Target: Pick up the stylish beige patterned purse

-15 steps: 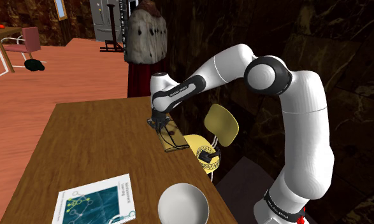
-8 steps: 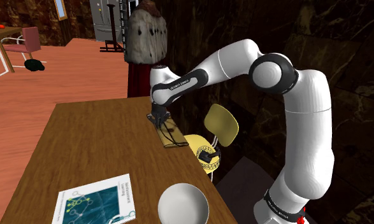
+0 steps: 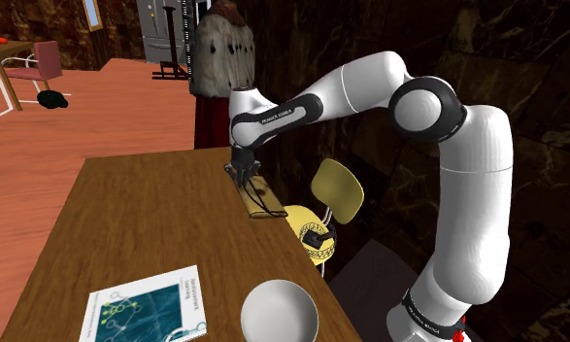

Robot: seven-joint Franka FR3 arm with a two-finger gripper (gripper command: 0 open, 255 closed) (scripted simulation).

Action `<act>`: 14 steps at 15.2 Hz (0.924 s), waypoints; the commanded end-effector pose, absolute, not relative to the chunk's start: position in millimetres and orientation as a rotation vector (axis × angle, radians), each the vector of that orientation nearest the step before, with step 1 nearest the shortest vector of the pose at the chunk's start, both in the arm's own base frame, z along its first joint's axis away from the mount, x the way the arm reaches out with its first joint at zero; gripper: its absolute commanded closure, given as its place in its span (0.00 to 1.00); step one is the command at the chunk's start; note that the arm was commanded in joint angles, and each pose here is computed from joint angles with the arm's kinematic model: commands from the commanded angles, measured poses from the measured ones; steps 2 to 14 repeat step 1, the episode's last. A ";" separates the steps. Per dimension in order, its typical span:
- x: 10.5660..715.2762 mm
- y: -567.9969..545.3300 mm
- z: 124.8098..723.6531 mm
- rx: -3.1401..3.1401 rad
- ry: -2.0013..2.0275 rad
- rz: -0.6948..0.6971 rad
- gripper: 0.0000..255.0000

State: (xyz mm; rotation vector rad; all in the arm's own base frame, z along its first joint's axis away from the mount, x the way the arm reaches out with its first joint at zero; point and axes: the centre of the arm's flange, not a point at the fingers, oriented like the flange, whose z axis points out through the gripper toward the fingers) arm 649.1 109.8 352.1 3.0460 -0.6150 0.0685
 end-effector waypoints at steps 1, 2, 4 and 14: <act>650.1 110.4 356.5 3.046 -0.615 0.070 1.00; 650.1 110.4 356.5 3.046 -0.615 0.070 1.00; 650.1 110.4 356.5 3.046 -0.615 0.070 1.00; 650.1 110.4 356.5 3.046 -0.615 0.070 1.00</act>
